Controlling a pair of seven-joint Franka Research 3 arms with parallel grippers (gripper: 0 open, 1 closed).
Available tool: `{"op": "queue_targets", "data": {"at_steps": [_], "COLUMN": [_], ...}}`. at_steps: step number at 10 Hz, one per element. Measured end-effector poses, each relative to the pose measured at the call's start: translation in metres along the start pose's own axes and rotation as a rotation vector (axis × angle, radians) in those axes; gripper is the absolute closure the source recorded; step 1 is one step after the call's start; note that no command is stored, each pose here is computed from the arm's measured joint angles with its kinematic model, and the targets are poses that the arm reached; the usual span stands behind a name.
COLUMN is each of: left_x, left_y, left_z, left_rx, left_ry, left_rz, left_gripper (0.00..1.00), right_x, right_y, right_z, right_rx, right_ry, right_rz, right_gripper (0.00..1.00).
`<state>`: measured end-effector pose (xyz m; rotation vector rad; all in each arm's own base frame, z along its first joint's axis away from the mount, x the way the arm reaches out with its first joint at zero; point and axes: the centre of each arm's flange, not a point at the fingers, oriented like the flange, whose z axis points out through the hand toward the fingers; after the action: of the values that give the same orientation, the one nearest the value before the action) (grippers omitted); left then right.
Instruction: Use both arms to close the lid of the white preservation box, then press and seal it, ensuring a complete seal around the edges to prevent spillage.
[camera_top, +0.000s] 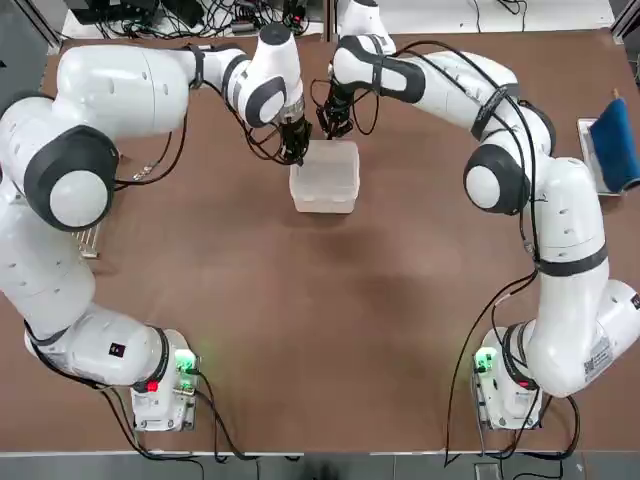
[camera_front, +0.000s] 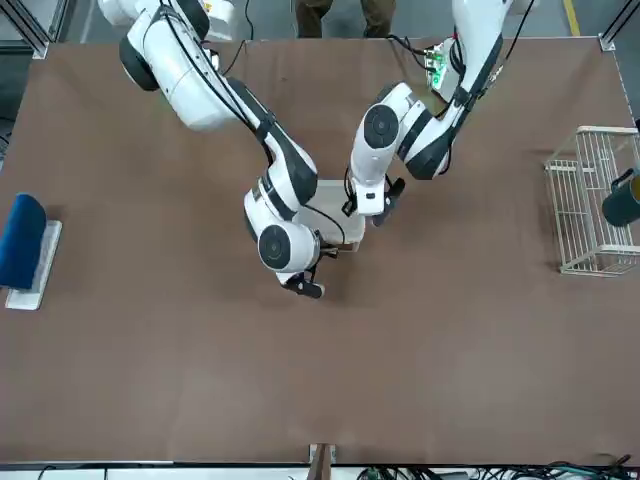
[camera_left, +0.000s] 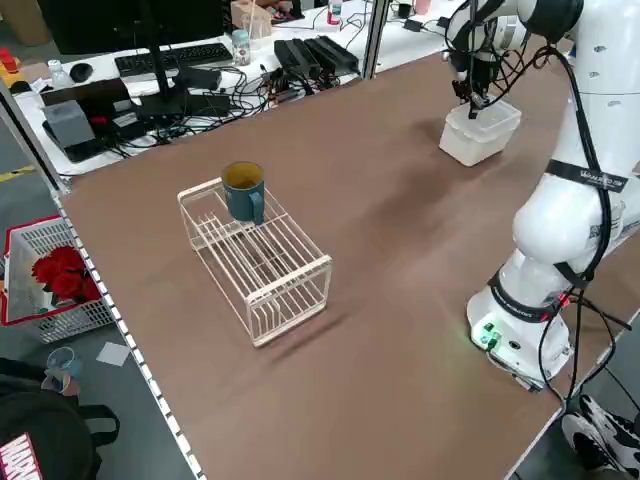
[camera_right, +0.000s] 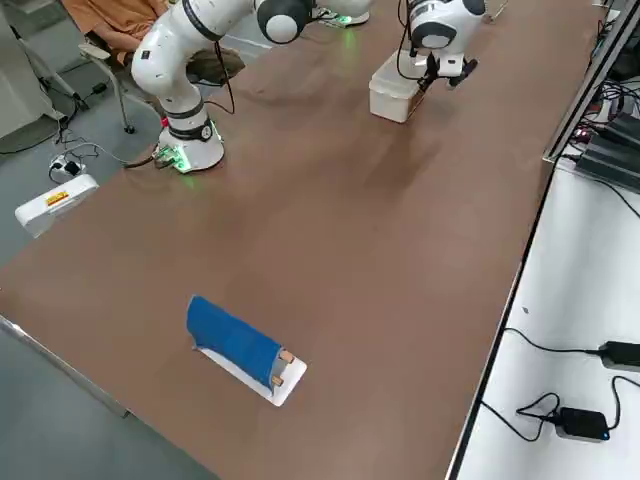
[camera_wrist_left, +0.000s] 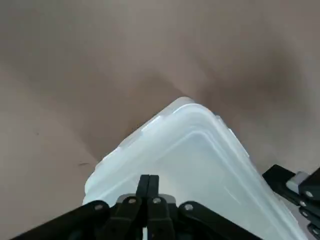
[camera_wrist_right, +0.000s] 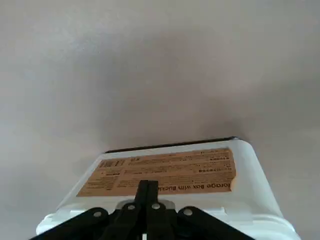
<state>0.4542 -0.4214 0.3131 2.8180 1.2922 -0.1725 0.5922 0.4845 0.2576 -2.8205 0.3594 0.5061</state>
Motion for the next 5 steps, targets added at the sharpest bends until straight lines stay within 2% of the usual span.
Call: {"op": "queue_targets", "data": {"at_steps": [3,5], "left_x": [0.002,0.013], "left_y": [0.001,0.002], "left_z": [0.0,-0.005], "left_rx": [-0.007,-0.003], "left_ry": [0.0,0.006], "left_rz": [-0.003,-0.017], "left_gripper": [0.99,0.99], "right_x": [0.01,0.021], "right_y": [0.014,0.027], "right_z": [-0.018,-0.065], "right_rx": [-0.006,0.042], "right_ry": [-0.02,-0.017], "right_rz": [0.028,0.064], "right_gripper": [0.99,0.99]}}
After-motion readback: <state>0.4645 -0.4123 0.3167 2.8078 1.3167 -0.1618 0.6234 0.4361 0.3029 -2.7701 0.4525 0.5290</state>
